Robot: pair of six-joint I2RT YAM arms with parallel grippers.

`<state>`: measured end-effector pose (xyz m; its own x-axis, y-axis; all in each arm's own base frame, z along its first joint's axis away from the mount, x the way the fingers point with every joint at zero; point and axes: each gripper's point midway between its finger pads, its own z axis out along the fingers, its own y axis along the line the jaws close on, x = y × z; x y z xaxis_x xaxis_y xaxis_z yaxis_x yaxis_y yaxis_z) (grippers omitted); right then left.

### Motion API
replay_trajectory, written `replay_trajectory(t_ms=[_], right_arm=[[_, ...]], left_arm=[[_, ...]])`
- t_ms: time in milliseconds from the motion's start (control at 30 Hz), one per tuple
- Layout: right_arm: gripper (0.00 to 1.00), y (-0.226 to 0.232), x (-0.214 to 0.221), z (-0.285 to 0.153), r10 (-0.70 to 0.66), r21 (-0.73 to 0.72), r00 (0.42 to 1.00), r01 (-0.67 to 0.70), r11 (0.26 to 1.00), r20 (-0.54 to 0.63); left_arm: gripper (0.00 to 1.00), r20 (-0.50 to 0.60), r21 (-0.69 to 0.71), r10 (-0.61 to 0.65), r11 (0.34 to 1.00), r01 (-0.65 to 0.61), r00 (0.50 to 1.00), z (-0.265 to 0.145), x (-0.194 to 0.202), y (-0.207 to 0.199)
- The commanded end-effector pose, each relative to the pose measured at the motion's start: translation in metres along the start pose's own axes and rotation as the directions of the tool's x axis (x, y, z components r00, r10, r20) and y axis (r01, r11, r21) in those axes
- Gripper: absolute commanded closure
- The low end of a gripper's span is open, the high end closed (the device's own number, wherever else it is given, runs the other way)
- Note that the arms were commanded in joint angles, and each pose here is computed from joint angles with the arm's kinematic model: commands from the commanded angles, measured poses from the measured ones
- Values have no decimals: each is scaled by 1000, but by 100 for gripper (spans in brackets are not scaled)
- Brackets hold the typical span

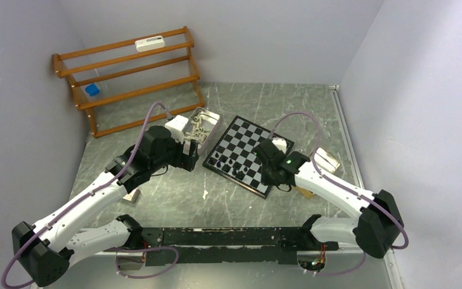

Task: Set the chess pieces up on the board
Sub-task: Place the chess piece on the chessboard.

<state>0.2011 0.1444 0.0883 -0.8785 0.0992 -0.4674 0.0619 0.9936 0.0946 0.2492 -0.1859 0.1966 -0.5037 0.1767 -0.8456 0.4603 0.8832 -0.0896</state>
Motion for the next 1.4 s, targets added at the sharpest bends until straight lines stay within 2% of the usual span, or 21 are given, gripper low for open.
replay_trajectory(t_ms=[0,267,733,967,1100,1233,1367], right_arm=[[90,6,15,10,-35,56,999,35,998,6],[89,7,18,20,-70,90,997,69,994,15],[86,9,30,44,-40,108,999,43,993,-23],[77,6,26,45,-13,103,1000,15,995,-20],[69,6,19,38,-13,116,1000,15,993,-14],[63,14,5,21,-8,92,1000,8,996,2],[61,14,-20,-5,-16,82,997,10,997,72]], left_arm=[[0,36,8,12,1000,-12,999,-7,-9,-2],[0,30,-1,11,1000,-11,999,-7,-8,0],[0,39,-3,10,1000,-10,999,-9,-10,0],[0,39,-7,10,1000,-9,999,-9,-9,1],[0,40,-7,10,1000,-9,999,-10,-10,1],[0,45,-4,9,1000,-9,999,-11,-11,1],[0,53,4,9,1000,-9,999,-13,-12,0]])
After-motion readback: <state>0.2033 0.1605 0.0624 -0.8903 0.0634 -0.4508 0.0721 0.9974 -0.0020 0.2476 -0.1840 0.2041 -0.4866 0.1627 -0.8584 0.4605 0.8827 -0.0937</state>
